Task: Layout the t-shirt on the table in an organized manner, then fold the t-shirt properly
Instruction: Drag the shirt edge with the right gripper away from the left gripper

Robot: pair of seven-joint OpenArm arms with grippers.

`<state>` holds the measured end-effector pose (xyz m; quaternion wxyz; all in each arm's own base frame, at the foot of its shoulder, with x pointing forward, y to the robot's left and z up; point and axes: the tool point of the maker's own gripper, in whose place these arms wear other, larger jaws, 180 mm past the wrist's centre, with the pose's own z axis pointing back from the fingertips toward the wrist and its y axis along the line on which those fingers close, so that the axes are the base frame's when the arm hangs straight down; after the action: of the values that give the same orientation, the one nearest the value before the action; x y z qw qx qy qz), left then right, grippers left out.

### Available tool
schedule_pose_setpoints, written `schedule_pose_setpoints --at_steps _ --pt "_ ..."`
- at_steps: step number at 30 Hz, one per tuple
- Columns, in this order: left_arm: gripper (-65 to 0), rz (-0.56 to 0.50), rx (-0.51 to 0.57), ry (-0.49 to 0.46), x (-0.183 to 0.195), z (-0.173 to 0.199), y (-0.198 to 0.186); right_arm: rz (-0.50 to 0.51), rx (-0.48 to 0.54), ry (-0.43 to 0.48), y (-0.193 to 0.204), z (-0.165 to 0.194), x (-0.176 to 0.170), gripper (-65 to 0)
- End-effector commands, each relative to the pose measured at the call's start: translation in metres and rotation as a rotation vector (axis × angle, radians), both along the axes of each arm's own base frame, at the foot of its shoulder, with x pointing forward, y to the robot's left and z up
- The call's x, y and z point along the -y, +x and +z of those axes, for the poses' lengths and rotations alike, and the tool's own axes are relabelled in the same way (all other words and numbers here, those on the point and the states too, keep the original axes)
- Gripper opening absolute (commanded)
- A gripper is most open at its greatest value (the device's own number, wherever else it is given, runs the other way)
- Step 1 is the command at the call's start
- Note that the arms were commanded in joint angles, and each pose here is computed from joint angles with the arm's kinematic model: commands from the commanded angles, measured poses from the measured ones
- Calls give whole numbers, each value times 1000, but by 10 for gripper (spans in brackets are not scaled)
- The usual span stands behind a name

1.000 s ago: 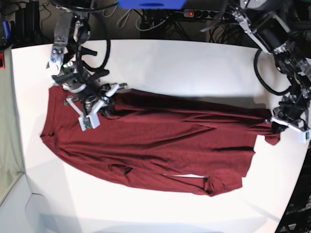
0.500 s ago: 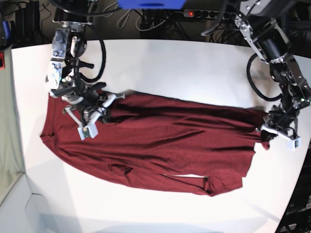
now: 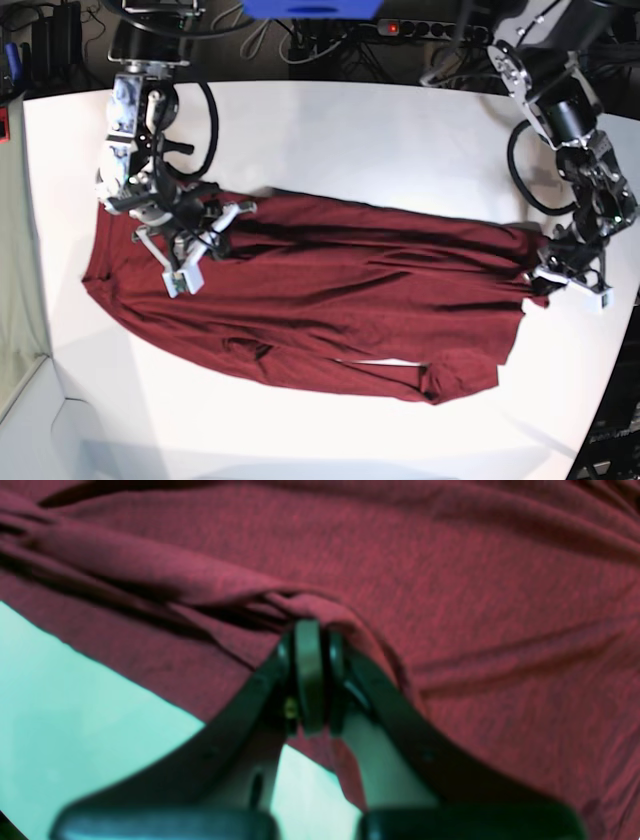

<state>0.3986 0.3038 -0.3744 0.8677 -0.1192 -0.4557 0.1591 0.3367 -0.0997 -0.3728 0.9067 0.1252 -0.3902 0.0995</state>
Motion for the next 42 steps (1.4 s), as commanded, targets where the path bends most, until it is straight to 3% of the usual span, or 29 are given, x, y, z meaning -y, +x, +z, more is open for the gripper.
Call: schedule_pose_setpoints --at_steps 1,6,8,12,16,22,29,35,42 --pt "-646 13 79 15 -9 26 14 1 56 9 10 14 0 -650" --pt "-644 10 75 13 -9 25 15 7 42 -14 18 11 8 -643" --pt "-636 10 75 13 -9 25 15 4 39 -18 20 11 11 -583" --pt "-522 13 63 30 -17 25 11 -1 53 -40 20 15 22 -445" --pt "-408 22 47 31 -21 19 2 -1 112 -60 11 34 23 -385" --pt "-326 53 45 26 -31 16 -7 0 169 -103 -11 55 27 -377" --pt "-226 97 99 77 -50 37 -20 -60 81 -170 -44 29 69 -375" --pt "-218 90 67 92 -50 26 -35 -79 -13 -175 -53 -2 85 -375" --pt "-218 90 30 90 -50 12 -48 -78 -49 -167 -58 -13 85 -375"
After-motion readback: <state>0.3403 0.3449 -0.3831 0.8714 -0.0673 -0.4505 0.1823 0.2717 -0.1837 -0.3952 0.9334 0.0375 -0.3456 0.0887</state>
